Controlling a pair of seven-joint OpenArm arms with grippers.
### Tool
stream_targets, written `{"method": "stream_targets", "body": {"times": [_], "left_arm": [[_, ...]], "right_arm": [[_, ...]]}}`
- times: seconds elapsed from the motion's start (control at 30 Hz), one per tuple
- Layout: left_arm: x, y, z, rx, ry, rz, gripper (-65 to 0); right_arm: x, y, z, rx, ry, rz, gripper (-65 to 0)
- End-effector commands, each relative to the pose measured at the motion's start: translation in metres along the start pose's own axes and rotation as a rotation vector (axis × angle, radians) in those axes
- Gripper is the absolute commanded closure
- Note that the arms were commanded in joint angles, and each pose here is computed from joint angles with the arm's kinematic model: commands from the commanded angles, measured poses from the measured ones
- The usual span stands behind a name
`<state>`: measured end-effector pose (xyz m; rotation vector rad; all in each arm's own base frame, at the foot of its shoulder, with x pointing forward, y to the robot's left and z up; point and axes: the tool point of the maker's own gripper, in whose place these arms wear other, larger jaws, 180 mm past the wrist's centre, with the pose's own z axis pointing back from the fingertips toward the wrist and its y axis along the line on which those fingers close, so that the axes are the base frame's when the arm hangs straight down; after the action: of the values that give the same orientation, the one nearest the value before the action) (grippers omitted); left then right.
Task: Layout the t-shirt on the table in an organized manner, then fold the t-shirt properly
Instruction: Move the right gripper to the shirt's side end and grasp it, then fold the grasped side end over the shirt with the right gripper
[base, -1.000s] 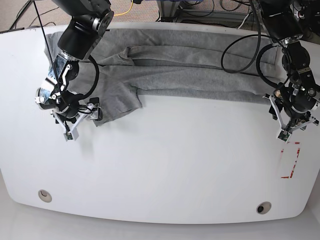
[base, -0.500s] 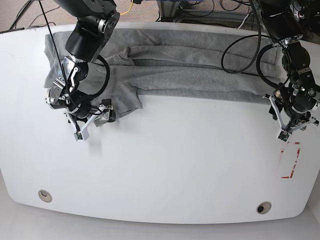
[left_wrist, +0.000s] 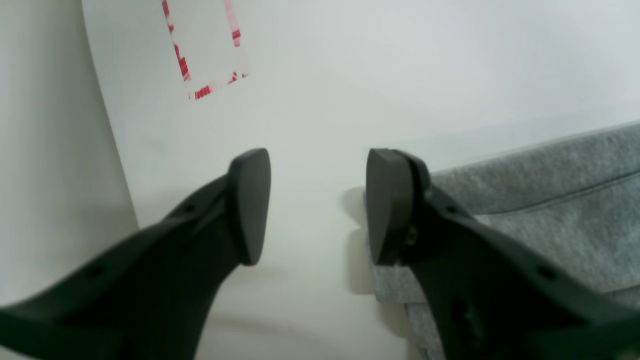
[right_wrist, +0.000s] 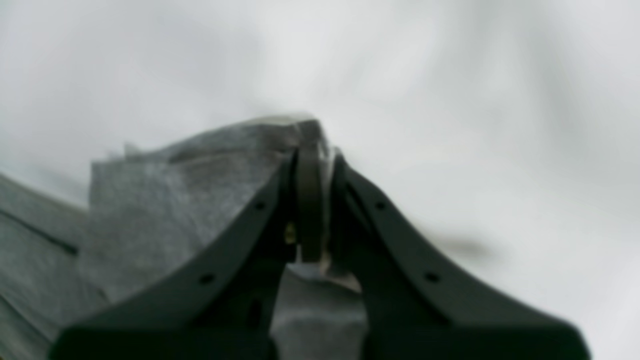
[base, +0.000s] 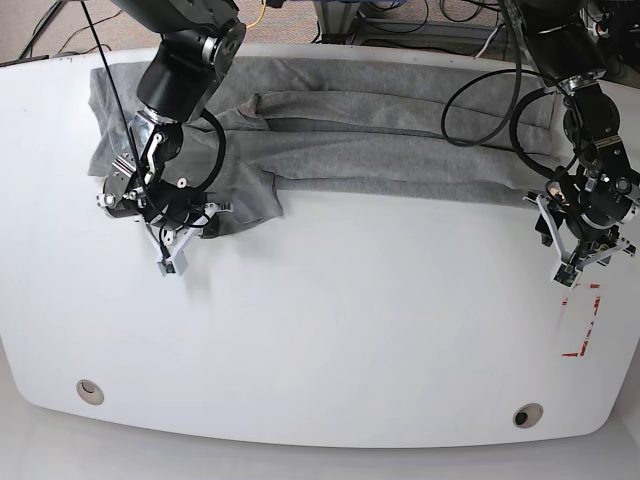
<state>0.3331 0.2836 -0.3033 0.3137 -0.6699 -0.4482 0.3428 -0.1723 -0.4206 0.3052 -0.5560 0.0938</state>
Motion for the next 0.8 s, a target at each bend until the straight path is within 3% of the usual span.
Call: {"method": "stream_targets", "body": {"times": [0.0,0.1,0.3,0.5,0.77], "left_arm": [[0.011,0.011,0.005,0.030,-0.037,-0.005,-28.7],[0.014,0.005,0.003,0.017,-0.038,-0.024,-28.7],[0.019,-0.003,0.001,0.001,-0.040,-0.049,-28.7],[0.020,-0.008,0.000,-0.010,-0.041,-0.065,-28.7],[0.026,-0.022,-0.002,-0.037,-0.045,-0.104,-28.7]], "right_arm": [[0.016,-0.005,0.017,-0.050,0.004,0.056,-0.8],[0.009,0.001,0.026,-0.062,0.058,0.112,-0.8],[0.004,0.024,0.048,-0.002,0.041,0.184,-0.8],[-0.006,0.067,0.064,0.186,-0.016,0.276,-0.8],[-0.032,0.108,0.086,0.435,-0.060,0.262,-0.8]]}}
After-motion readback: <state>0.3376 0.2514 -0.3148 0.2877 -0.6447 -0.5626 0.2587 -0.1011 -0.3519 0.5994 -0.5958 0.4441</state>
